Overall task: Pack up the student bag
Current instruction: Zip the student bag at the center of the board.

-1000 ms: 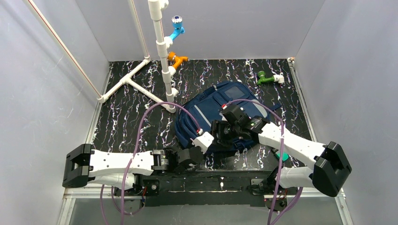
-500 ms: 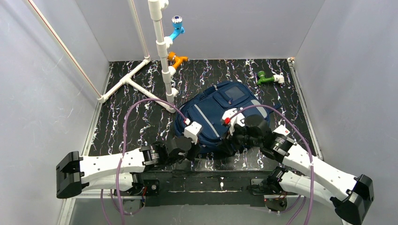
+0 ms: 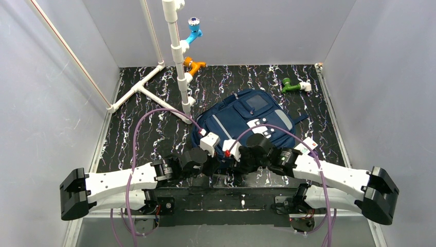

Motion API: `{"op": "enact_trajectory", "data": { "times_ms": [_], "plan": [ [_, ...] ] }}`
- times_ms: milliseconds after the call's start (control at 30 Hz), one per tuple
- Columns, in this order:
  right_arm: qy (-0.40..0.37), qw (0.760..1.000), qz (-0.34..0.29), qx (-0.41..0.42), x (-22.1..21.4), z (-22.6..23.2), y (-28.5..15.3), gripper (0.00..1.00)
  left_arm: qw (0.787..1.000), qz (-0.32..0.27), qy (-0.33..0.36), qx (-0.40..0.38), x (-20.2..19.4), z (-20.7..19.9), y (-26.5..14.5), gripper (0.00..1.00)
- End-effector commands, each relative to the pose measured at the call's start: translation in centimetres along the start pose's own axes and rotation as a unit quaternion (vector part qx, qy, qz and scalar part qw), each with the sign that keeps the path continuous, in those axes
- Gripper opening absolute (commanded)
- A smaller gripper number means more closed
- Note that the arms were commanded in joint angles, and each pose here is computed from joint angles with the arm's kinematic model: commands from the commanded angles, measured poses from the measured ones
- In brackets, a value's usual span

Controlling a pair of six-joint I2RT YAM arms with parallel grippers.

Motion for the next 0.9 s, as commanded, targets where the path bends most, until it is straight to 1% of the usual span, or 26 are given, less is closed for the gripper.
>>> {"op": "enact_trajectory", "data": {
  "times_ms": [0,33,133,167,200,333,400,500,567,667,800,867],
  "plan": [
    [-0.038,0.997,-0.006,-0.065,2.9,-2.0,1.3,0.46,0.999,-0.035,-0.019,-0.032,1.8,-1.3,-0.5,0.0],
    [-0.036,0.996,0.006,-0.081,2.7,-2.6,1.5,0.37,0.999,-0.034,-0.021,-0.029,1.7,-1.2,-0.4,0.0],
    [-0.038,0.991,0.034,-0.123,1.6,-3.7,1.9,0.15,0.999,-0.033,-0.029,-0.016,1.2,-0.6,-0.4,0.0],
    [-0.041,0.99,0.04,-0.133,1.1,-3.9,1.9,0.07,0.999,-0.033,-0.033,-0.008,1.0,-0.3,-0.4,0.0],
    [-0.046,0.988,0.044,-0.141,0.7,-4.1,1.7,0.01,0.999,-0.028,-0.036,0.008,0.6,0.3,-0.5,0.0],
    [-0.092,0.985,0.054,-0.138,-0.9,-3.7,0.6,0.01,0.994,-0.031,-0.055,0.092,0.0,3.4,-1.4,0.0],
    [-0.106,0.982,0.046,-0.15,-1.7,-3.7,-0.3,0.01,0.99,-0.034,-0.066,0.119,-0.1,4.9,-1.9,0.0],
    [-0.12,0.982,0.033,-0.144,-3.0,-3.2,-1.2,0.01,0.981,-0.051,-0.096,0.159,0.6,7.5,-2.6,0.0],
    [-0.117,0.981,0.035,-0.148,-3.4,-3.1,-1.7,0.01,0.978,-0.056,-0.111,0.167,1.2,8.8,-2.8,0.0],
    [-0.12,0.982,0.037,-0.143,-3.4,-3.0,-1.8,0.01,0.975,-0.05,-0.134,0.169,2.1,10.2,-2.3,0.0],
    [-0.122,0.982,0.033,-0.143,-3.3,-3.3,-1.4,0.01,0.978,-0.027,-0.132,0.158,3.7,10.8,-0.8,0.0],
    [-0.123,0.981,0.021,-0.151,-3.1,-4.0,-1.2,0.01,0.984,-0.023,-0.127,0.125,4.1,9.9,-0.4,0.0]
  ]
}}
Point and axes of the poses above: each gripper's point midway between its finger pads, its own y axis out along the fingers, its own z axis along the line the jaws close on, x = y × z, the point moved 4 cm from there along -y, back along the fingers, and after that the axes turned 3 degrees about -y, right-handed, at the moved point
